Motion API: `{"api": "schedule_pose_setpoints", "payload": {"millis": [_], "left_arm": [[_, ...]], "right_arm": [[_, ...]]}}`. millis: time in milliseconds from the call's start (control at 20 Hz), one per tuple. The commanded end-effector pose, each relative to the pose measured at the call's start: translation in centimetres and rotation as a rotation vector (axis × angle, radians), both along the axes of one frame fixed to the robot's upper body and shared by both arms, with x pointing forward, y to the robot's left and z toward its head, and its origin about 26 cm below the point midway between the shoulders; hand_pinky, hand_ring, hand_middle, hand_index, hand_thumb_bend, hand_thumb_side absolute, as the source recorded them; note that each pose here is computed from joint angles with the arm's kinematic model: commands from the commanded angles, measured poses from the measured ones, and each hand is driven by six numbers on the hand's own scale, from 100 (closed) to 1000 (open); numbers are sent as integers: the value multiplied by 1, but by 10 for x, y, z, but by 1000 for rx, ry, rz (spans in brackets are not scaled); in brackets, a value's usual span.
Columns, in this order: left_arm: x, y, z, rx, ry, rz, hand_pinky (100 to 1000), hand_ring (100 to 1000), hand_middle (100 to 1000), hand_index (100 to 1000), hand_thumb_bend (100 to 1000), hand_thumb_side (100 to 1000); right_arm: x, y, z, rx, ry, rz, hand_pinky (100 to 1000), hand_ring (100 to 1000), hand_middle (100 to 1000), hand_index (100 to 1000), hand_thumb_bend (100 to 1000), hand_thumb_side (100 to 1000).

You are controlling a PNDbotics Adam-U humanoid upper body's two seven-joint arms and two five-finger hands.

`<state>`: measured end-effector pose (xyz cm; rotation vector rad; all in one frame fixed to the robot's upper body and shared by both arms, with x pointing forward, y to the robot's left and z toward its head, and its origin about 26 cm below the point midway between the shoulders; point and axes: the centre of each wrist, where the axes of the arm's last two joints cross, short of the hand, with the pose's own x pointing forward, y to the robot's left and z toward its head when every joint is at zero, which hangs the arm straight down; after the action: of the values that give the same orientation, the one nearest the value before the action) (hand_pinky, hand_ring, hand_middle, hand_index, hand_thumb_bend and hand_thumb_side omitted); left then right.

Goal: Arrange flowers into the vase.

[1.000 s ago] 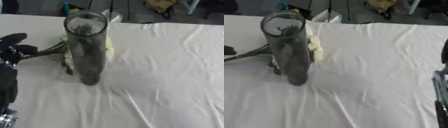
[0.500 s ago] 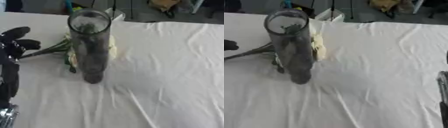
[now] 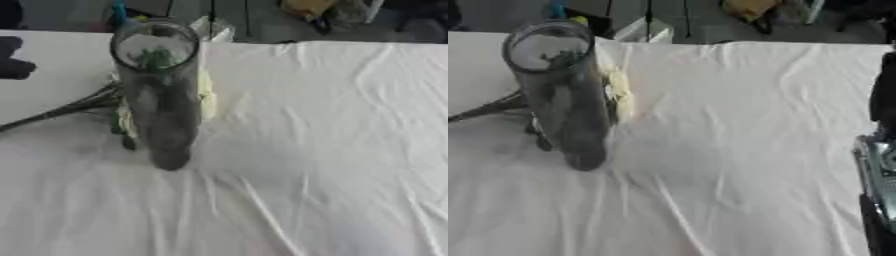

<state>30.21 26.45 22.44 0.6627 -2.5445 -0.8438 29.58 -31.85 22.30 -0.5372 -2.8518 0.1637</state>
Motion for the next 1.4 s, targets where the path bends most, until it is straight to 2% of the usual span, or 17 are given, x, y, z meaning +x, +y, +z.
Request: {"api": "schedule_pose_setpoints", "payload": {"millis": [50, 400, 600, 1050, 1150, 1400], "left_arm": [[-3, 10, 17, 107, -54, 100, 740, 743, 802, 875, 145, 874], [-4, 19, 31, 316, -64, 288, 771, 780, 804, 914, 195, 814], [-4, 22, 41, 446, -50, 379, 785, 797, 815, 935, 230, 808], [-4, 18, 61, 682, 65, 444, 804, 817, 828, 959, 288, 899], [-4, 16, 68, 737, 81, 460, 799, 813, 827, 966, 329, 918], [-2, 13, 79, 846, 137, 495, 798, 818, 833, 974, 385, 903]], "right_arm": [[-2, -1, 11, -29, -26, 10, 624, 540, 521, 655, 100, 1000], [-2, -1, 11, -38, -23, 18, 626, 539, 520, 656, 100, 1000], [-2, 0, 10, -42, -18, 21, 627, 536, 519, 655, 100, 1000], [-2, 1, 8, -56, -4, 29, 628, 540, 517, 655, 100, 1000], [-2, 1, 8, -60, -3, 32, 629, 540, 517, 655, 100, 1000], [-2, 2, 7, -70, 2, 40, 629, 539, 515, 655, 100, 1000]]}}
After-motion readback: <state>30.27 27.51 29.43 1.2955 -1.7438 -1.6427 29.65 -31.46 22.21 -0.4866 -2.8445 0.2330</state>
